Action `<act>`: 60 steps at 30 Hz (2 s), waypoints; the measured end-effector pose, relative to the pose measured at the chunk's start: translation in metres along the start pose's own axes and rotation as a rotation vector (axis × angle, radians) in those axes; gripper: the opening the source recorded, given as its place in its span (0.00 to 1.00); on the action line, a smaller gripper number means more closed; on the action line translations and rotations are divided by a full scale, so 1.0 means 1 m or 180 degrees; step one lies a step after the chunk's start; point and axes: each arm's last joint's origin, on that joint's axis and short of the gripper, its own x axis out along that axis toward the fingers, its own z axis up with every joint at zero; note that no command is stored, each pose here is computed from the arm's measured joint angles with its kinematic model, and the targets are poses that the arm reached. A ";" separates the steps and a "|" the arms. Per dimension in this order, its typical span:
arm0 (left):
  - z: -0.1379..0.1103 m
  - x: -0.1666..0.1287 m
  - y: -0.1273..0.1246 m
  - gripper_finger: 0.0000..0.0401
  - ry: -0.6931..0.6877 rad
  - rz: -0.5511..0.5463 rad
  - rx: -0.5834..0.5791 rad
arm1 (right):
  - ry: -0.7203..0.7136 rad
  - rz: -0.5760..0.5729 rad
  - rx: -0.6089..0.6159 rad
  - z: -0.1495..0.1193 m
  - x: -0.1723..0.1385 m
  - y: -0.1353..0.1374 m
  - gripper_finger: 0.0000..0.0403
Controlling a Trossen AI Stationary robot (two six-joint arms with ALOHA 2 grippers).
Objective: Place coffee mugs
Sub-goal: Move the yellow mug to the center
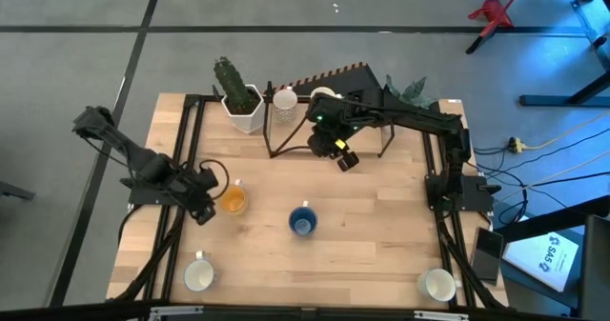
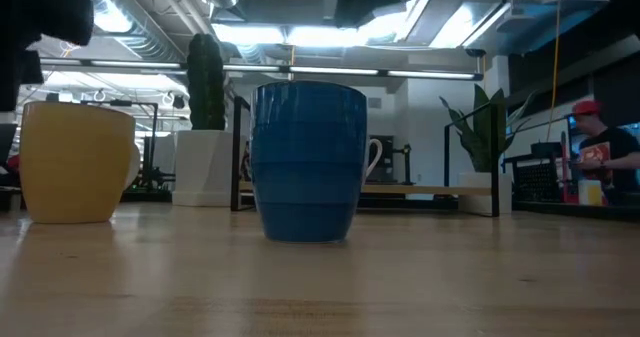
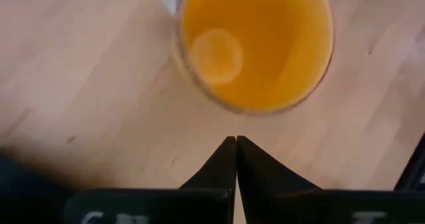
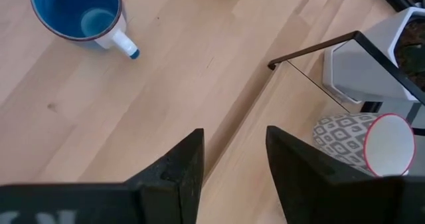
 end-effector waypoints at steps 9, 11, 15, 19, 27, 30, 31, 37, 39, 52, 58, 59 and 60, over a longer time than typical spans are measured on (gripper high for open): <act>-0.004 0.032 0.006 0.00 -0.0374 0.0160 -0.0138 | 0.0038 0.0038 0.0004 -0.001 0.000 0.001 0.38; -0.002 0.035 0.009 0.00 -0.0514 0.0225 -0.0180 | 0.0037 0.0037 0.0003 -0.001 0.000 0.001 0.38; 0.004 0.043 0.011 0.00 -0.0701 0.0161 -0.0303 | 0.0036 0.0038 0.0003 -0.001 0.000 0.001 0.38; 0.013 0.050 0.006 0.00 -0.0868 -0.0054 -0.0310 | 0.0034 0.0037 -0.0032 -0.001 0.000 0.001 0.38; 0.038 0.065 -0.003 0.00 -0.1188 -0.0174 -0.0366 | 0.0027 0.0031 -0.0093 -0.001 0.000 0.001 0.38; 0.049 0.072 -0.008 0.00 -0.1301 -0.0228 -0.0358 | 0.0030 0.0034 -0.0100 -0.001 0.000 0.001 0.38; 0.052 0.075 -0.009 0.00 -0.1324 -0.0252 -0.0362 | 0.0034 0.0038 -0.0101 -0.001 0.000 0.001 0.38; 0.073 0.095 -0.013 0.00 -0.1470 -0.0365 -0.0337 | 0.0018 0.0056 -0.0153 -0.001 0.000 0.001 0.38; 0.083 0.102 -0.013 0.00 -0.1556 -0.0435 -0.0348 | -0.0010 0.0080 -0.0176 -0.001 0.000 0.001 0.38; 0.133 0.113 -0.006 0.00 -0.1935 -0.0717 -0.0404 | -0.0037 0.0121 -0.0269 -0.001 0.000 0.002 0.38; 0.125 0.073 -0.015 0.00 -0.1454 -0.0445 -0.0296 | -0.0033 0.0126 -0.0336 -0.002 -0.003 0.003 0.38; 0.121 0.066 -0.016 0.00 -0.1343 -0.0398 -0.0261 | -0.0030 0.0130 -0.0336 -0.002 -0.003 0.003 0.38; 0.117 0.060 -0.018 0.00 -0.1240 -0.0389 -0.0220 | -0.0028 0.0131 -0.0337 -0.002 -0.003 0.003 0.38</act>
